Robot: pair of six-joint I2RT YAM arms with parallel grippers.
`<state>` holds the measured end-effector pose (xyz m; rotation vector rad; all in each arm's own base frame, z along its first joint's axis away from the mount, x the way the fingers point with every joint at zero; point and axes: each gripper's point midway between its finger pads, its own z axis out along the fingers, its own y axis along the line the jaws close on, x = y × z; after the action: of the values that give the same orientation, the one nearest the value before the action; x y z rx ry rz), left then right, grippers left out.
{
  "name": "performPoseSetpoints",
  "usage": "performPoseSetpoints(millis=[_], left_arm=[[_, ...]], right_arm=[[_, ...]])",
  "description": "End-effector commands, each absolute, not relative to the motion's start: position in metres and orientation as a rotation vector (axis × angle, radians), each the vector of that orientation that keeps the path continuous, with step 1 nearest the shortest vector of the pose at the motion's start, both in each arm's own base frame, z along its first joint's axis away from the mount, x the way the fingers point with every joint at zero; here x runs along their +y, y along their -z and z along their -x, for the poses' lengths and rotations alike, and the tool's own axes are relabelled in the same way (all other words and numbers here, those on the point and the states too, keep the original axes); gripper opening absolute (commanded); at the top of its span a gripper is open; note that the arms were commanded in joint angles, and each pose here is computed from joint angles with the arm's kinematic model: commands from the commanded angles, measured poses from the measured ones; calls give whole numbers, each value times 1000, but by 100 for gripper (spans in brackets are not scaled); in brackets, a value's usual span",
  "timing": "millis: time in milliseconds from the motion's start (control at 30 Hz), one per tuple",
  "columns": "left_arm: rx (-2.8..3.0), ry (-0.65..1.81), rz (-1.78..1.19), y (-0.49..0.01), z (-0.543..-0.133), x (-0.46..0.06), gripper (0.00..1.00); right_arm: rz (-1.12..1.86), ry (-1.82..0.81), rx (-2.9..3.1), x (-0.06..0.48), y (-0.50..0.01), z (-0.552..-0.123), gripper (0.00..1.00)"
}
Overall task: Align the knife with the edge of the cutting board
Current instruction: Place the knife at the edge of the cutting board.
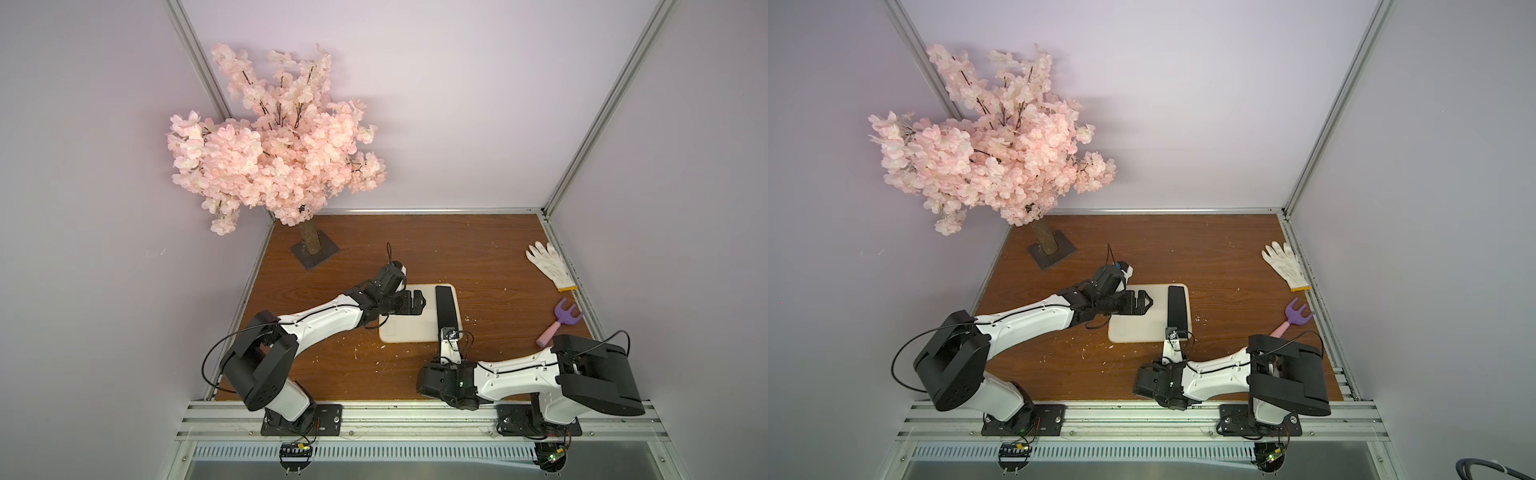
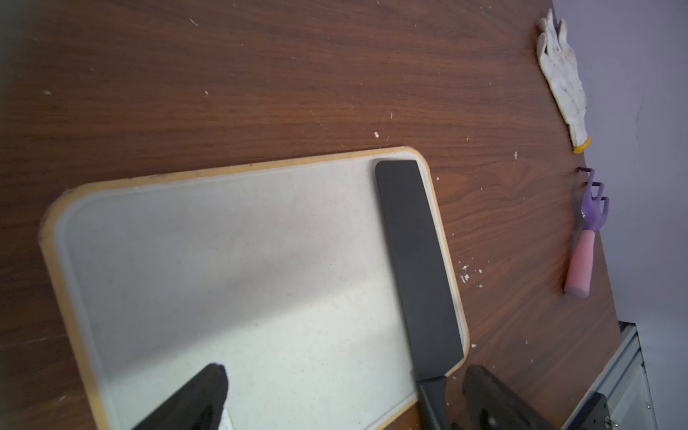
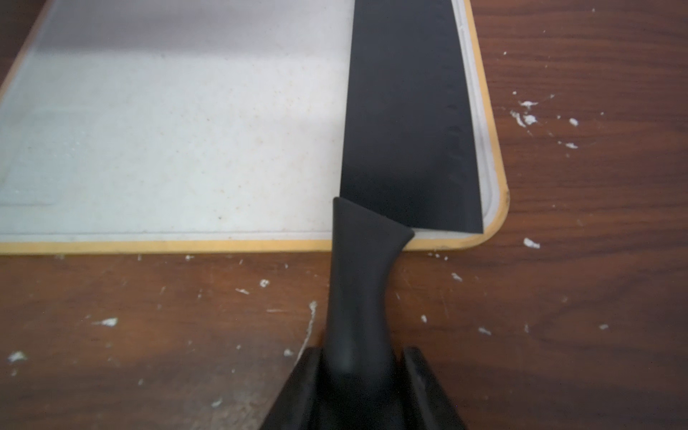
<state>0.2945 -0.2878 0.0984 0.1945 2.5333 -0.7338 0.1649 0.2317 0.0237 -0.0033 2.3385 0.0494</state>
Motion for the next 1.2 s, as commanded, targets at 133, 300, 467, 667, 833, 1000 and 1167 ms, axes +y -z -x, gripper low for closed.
performPoseSetpoints(millis=[133,300,467,667,833,1000,1167], left_arm=[[2529,806,-215,-103,-294,-311,100],[2543,819,-226,-95,-293,-322,100],[2554,864,-227,-89,-293,-331,100],[2557,905,-223,-86,-295,-340,100],[2555,909,-227,-86,-296,-342,100],[2554,909,-228,-86,-297,-343,100],[2554,911,-225,-86,-296,-342,100]], right_arm=[[-8,31,2351,210,-21,-160,39],[-31,47,2339,206,-23,-161,39],[-38,72,2327,207,-24,-163,39],[-39,74,2314,210,-26,-166,40],[-29,68,2307,214,-27,-167,40],[-19,72,2304,218,-27,-168,40],[-34,74,2302,219,-28,-171,44]])
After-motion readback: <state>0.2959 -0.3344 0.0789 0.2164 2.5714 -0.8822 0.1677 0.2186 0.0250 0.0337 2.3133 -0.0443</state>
